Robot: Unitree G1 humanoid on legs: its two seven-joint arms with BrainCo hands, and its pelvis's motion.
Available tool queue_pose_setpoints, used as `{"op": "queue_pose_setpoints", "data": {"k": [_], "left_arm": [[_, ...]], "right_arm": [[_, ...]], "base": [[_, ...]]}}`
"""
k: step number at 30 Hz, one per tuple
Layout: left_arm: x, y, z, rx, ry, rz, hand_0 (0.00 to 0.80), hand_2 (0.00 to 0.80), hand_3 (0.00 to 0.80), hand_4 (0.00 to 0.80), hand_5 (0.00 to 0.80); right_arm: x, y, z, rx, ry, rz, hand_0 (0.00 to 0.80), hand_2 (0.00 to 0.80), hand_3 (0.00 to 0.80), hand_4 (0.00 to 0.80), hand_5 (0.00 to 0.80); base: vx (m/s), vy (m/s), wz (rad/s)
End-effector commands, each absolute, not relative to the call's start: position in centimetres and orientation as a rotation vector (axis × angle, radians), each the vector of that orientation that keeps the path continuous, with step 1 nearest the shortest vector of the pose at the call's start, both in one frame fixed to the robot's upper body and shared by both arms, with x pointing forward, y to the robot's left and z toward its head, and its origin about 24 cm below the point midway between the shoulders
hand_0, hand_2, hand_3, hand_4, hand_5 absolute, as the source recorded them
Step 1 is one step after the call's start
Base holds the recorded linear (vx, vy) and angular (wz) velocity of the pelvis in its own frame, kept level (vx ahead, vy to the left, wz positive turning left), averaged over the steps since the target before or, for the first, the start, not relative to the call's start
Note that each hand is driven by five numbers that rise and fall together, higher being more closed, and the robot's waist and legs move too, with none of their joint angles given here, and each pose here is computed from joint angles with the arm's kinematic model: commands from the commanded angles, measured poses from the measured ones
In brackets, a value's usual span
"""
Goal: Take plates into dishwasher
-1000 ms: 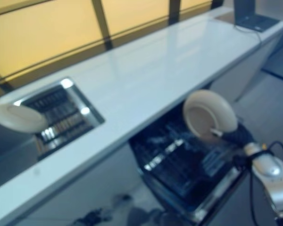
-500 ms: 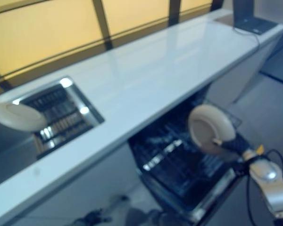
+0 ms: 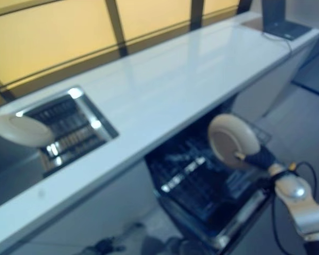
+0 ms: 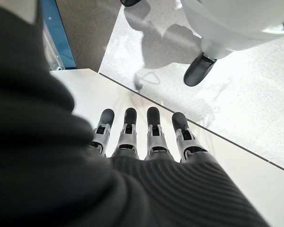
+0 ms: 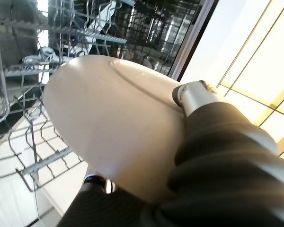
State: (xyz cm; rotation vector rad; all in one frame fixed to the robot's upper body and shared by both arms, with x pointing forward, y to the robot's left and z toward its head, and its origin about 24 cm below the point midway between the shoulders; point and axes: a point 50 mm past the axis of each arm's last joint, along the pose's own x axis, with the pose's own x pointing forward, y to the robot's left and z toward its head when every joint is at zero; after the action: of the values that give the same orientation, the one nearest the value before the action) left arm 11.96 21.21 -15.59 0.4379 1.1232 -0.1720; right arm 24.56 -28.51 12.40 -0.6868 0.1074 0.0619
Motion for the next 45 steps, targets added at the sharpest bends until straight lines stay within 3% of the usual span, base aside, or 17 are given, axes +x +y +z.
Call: {"op": "queue_pose_setpoints", "data": {"k": [1,12,45], "left_arm": [[13.4,23.6,-14.5,0.487,1.074,-0.120,0.000,0.000,0.000,0.000,0.000],[13.9,21.9,-14.7,0.470,1.056,-0.145,0.000,0.000,0.000,0.000,0.000],[14.8,20.4,-14.7,0.512,1.050,-0.218,0.000,0.000,0.000,0.000,0.000]], "right_arm": [[25.2,-25.6,14.6,-0.688,-0.096,0.067,0.800,0.800,0.800,0.800,0.800],[25.1,-24.3,13.2,-0.752,-0.171,-0.072,0.800,0.800,0.800,0.800,0.800],[26.5,-21.6,10.3,-0.924,-0.143,-0.079,0.800,0.800,0.800,0.800,0.800]], "base": [[0.000,0.000,0.00],[-0.010,0.028,0.00],[0.000,0.004,0.00]]}}
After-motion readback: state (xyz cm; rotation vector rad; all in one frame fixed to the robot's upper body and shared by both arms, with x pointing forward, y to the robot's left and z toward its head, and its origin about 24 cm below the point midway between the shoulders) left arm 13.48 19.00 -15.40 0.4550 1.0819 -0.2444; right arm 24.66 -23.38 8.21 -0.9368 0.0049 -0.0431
